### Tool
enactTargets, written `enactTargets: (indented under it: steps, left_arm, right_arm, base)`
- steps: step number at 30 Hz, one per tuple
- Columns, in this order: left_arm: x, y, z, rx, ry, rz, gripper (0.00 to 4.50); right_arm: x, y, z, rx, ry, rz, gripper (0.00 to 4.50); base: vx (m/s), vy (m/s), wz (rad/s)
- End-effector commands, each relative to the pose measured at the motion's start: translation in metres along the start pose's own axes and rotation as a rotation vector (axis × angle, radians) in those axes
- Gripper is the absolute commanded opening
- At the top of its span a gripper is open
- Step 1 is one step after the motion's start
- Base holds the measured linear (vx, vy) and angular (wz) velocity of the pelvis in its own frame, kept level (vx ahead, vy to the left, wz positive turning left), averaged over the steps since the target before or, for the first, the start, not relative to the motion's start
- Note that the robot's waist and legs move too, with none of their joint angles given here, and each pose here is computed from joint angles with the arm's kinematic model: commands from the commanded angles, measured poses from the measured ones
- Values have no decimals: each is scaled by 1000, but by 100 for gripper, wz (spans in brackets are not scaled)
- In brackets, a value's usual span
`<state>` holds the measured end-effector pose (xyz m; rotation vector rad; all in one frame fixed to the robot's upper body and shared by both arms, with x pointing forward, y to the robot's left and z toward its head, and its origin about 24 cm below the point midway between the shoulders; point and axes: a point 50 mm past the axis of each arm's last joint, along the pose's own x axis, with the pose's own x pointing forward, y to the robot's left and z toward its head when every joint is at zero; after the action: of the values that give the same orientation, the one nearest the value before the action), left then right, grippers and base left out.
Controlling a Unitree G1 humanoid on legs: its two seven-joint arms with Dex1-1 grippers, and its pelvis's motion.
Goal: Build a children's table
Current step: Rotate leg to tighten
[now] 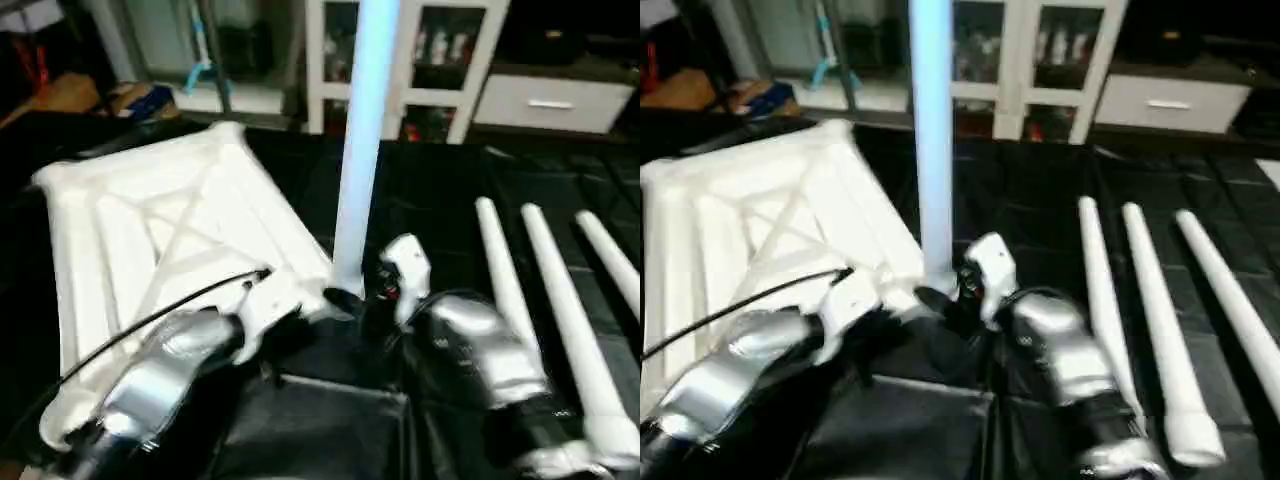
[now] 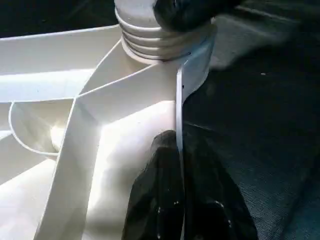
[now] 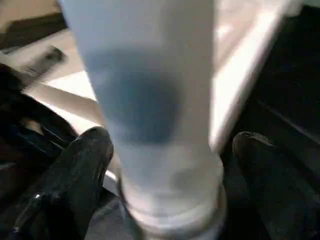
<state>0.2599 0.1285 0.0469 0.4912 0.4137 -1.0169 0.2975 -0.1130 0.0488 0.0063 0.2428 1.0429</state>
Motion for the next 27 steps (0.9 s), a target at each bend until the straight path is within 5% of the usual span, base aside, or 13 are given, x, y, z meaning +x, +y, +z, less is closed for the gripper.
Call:
enactTargets:
  steps: [1,13,27]
  left_arm:
    - [-3,-6,-3,10,2,-38,0]
    - [-12,-7,-2,17,-15,-62,0]
    - [-10,-10,-2,12,-18,-81,0]
  right_arm:
    - [-7,2,2,-29,9,74,411]
    - [-20,0,-3,-63,65,141,411]
    - [-15,3,-4,-50,46,160,307]
  base:
    - [0,0,0]
    - [0,0,0]
    - [0,0,0]
